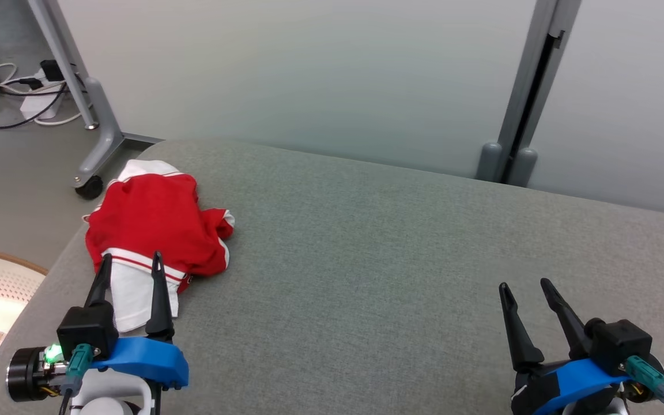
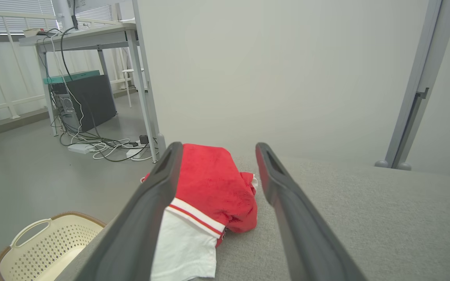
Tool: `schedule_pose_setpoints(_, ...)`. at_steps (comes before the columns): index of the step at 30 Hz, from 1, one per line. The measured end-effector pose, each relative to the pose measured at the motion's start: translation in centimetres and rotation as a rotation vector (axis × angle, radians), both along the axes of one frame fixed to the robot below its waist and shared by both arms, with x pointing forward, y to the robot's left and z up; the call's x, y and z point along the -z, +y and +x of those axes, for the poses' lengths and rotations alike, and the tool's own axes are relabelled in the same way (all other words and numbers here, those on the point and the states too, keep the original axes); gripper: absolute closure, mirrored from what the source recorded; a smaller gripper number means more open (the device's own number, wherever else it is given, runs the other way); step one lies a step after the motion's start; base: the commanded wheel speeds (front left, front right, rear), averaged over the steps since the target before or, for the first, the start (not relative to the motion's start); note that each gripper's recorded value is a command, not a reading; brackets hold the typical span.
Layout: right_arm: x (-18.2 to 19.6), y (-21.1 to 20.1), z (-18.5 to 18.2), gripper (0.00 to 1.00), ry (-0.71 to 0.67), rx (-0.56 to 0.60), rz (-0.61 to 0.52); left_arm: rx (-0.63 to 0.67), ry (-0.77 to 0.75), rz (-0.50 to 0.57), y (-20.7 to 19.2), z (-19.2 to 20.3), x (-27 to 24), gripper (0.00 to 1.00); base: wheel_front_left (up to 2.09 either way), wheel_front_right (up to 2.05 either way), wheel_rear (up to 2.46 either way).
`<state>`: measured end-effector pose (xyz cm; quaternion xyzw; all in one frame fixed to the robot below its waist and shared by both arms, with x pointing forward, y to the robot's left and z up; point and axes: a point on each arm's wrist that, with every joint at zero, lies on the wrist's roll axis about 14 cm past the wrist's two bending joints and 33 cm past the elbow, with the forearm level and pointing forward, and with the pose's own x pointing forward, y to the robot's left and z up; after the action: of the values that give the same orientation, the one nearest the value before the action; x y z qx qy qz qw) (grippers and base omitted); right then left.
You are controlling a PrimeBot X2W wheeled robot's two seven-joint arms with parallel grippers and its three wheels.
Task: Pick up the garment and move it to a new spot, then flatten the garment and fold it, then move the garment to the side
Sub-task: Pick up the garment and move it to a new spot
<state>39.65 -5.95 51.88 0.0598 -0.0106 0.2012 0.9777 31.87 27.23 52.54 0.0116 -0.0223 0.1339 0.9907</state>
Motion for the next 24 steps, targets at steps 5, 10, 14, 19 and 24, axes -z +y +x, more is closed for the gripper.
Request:
schedule_pose_setpoints(5, 0.1, 2.4, 0.1, 0.00, 0.005, -0.067, 0.002, -0.071, -0.002, 0.010, 2.3, -1.9, -0.3, 0.00, 0.00, 0.00, 0.00)
schedule_pose_setpoints(10, 0.4, 4.5, 0.1, 0.00, 0.010, -0.124, 0.003, -0.140, -0.001, 0.012, 4.3, -3.8, -0.4, 0.00, 0.00, 0.00, 0.00)
schedule_pose_setpoints(14, 0.6, 5.7, 0.1, 0.00, 0.016, -0.158, 0.005, -0.181, 0.012, 0.011, 5.3, -5.1, 0.0, 0.00, 0.00, 0.00, 0.00)
schedule_pose_setpoints(19, 1.0, 6.8, 0.1, 0.00, 0.026, -0.187, 0.005, -0.221, 0.016, 0.014, 6.4, -6.1, 0.0, 0.00, 0.00, 0.00, 0.00)
schedule_pose_setpoints(24, 1.4, 7.1, 0.0, 0.00, 0.035, -0.197, 0.005, -0.237, 0.015, 0.013, 6.8, -6.4, 0.0, 0.00, 0.00, 0.00, 0.00)
